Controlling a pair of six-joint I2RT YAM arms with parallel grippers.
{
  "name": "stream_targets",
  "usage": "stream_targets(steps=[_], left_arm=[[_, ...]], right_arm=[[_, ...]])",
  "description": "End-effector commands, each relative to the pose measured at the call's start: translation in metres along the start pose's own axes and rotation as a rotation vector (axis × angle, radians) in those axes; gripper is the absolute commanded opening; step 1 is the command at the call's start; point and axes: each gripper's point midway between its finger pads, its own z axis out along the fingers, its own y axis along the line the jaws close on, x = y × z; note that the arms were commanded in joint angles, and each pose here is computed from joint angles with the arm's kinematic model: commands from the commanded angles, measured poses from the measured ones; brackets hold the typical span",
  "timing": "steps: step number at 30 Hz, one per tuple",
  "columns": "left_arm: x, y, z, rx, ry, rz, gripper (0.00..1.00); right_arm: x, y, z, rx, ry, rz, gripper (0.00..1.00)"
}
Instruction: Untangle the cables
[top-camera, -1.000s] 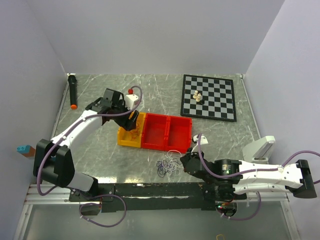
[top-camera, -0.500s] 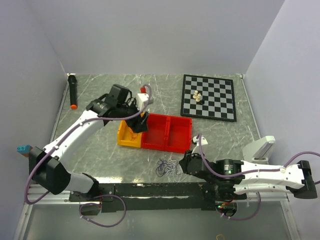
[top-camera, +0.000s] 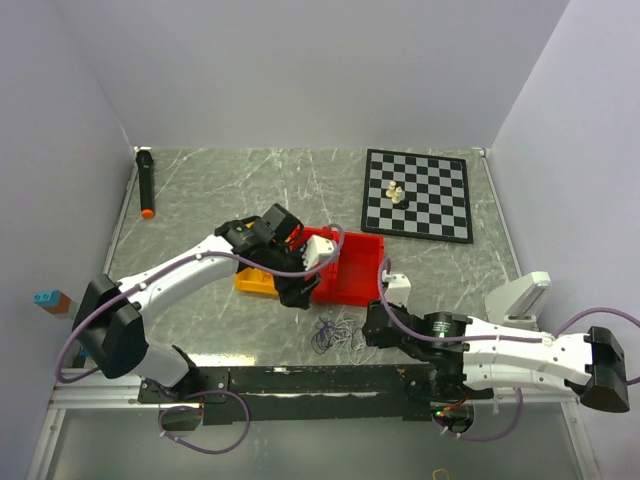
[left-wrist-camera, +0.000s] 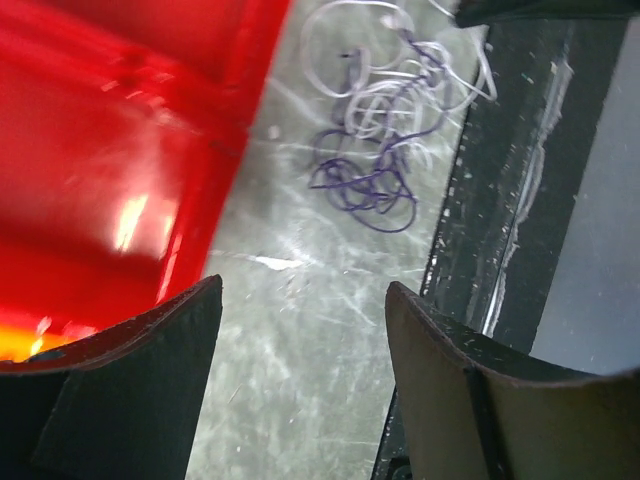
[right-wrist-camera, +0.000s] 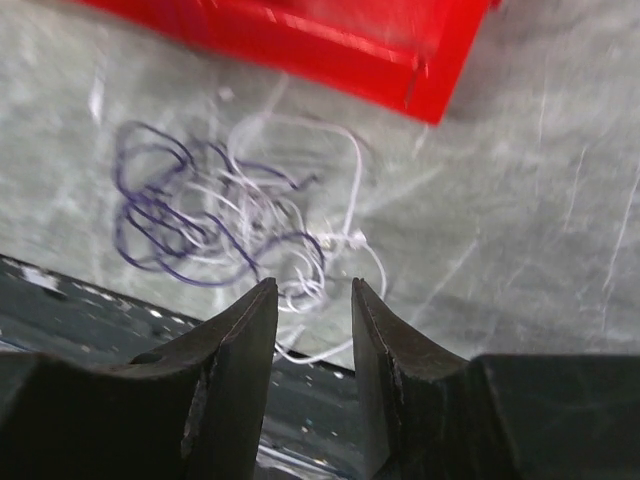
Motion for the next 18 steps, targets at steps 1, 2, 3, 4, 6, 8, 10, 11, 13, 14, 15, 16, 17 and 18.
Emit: stream_targets(steps=[1, 2, 3, 4, 6, 8, 10, 11, 13, 14, 15, 16, 17, 18], left_arm=[[-0.005, -0.012, 0.016, 0.051, 0.002, 0.092, 0.71], [-0.005, -0.015, 0.019, 0.057, 0.007, 0.108, 0.71], [-0.004, -0.015, 0.022, 0.058, 0.012, 0.114, 0.71], [-0.003, -0.015, 0.025, 0.061, 0.018, 0.119, 0.71], [-0.002, -0.012, 0.029, 0.055, 0.020, 0.120, 0.71], [0.000, -0.012, 0.032, 0.056, 0.021, 0.118, 0.70], [0.002, -0.011, 0.035, 0.054, 0.018, 0.118, 0.70], [0.003, -0.010, 0.037, 0.055, 0.022, 0.113, 0.69], [0.005, -0.009, 0.039, 0.056, 0.026, 0.108, 0.69], [0.006, -0.009, 0.040, 0.054, 0.029, 0.107, 0.69], [0.005, -0.008, 0.040, 0.048, 0.024, 0.106, 0.69], [0.006, -0.008, 0.040, 0.046, 0.024, 0.108, 0.69], [0.006, -0.008, 0.039, 0.044, 0.022, 0.106, 0.69], [0.005, -0.007, 0.039, 0.041, 0.021, 0.104, 0.69]], right_arm=[[0.015, 0.006, 0.002, -0.051, 0.072, 0.038, 0.43], [0.016, 0.007, 0.003, -0.061, 0.077, 0.038, 0.43], [0.017, 0.006, 0.004, -0.065, 0.083, 0.041, 0.43], [0.016, 0.009, 0.004, -0.082, 0.086, 0.045, 0.43], [0.014, 0.017, 0.003, -0.135, 0.080, 0.041, 0.44], [0.014, 0.027, -0.002, -0.201, 0.082, 0.024, 0.44], [0.013, 0.037, -0.006, -0.261, 0.088, 0.004, 0.44], [0.014, 0.041, -0.008, -0.288, 0.094, -0.016, 0.43], [0.019, 0.044, -0.009, -0.305, 0.122, -0.039, 0.43], [0.021, 0.044, -0.009, -0.301, 0.136, -0.042, 0.43], [0.026, 0.041, -0.008, -0.284, 0.158, -0.052, 0.42], [0.029, 0.039, -0.007, -0.272, 0.177, -0.059, 0.41], [0.033, 0.038, -0.005, -0.264, 0.191, -0.063, 0.40], [0.036, 0.036, -0.004, -0.257, 0.205, -0.066, 0.39]])
